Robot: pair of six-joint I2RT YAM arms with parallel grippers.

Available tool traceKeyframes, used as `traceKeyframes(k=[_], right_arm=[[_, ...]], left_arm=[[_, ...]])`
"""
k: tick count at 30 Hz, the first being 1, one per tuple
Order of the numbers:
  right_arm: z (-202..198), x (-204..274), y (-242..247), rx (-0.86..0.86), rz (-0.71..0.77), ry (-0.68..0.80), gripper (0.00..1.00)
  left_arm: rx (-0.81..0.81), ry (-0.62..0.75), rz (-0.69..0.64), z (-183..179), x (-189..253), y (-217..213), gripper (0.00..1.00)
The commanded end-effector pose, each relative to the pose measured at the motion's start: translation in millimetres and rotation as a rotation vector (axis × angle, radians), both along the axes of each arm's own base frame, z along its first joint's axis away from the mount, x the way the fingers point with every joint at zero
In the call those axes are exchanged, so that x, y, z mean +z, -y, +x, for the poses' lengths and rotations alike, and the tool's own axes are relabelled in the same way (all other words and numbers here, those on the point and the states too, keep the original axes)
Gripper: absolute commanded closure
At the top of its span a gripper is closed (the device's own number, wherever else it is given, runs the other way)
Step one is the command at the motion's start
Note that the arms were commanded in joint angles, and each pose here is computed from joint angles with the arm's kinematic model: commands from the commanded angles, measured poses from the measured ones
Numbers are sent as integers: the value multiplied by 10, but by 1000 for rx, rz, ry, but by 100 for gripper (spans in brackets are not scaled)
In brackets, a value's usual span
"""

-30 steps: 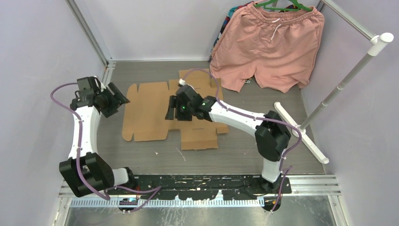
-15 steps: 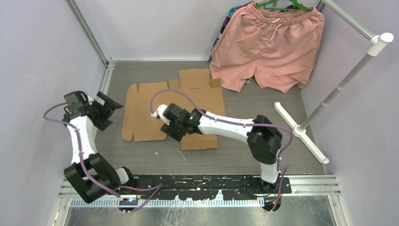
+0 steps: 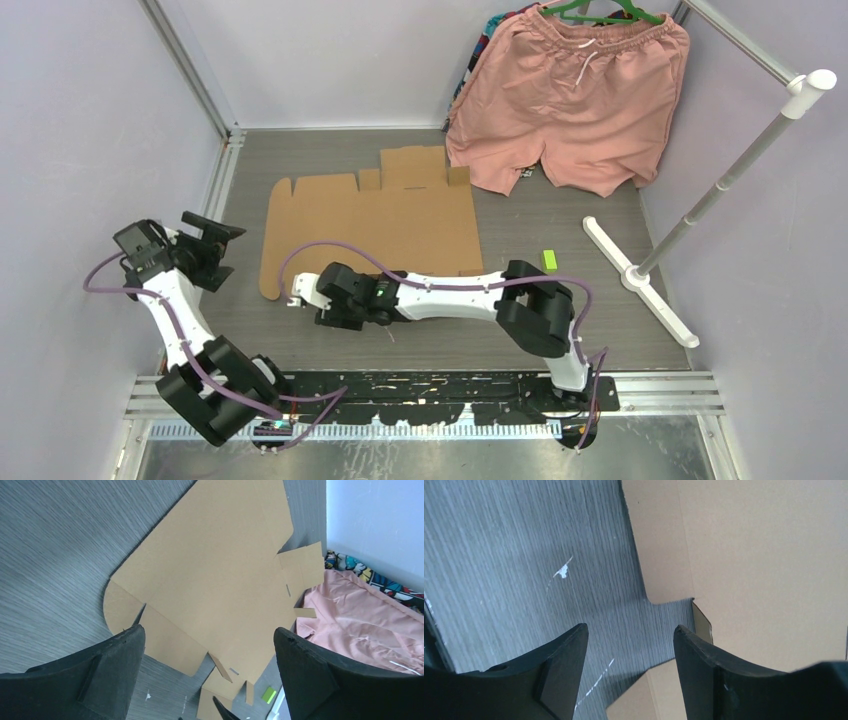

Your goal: Fold the paper box

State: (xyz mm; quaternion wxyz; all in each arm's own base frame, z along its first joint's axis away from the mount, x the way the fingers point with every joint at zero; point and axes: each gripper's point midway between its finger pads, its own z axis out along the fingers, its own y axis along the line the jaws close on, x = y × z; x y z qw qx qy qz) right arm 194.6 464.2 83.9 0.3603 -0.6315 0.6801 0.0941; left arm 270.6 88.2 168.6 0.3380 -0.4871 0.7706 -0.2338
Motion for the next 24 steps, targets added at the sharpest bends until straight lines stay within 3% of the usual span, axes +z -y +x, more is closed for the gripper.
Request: traceKeyframes(k=[1,16,24], right_arm=[[159,96,-249,21,53,83,31],[481,-356,-459,12,-25,231,31],[688,-540,-441,-37,-55,301,44]], left_arm=[[2,98,-29,91,174,-30,0],[7,121,-60,169,225,-99,0],[5,126,-73,201,203,-118,0]])
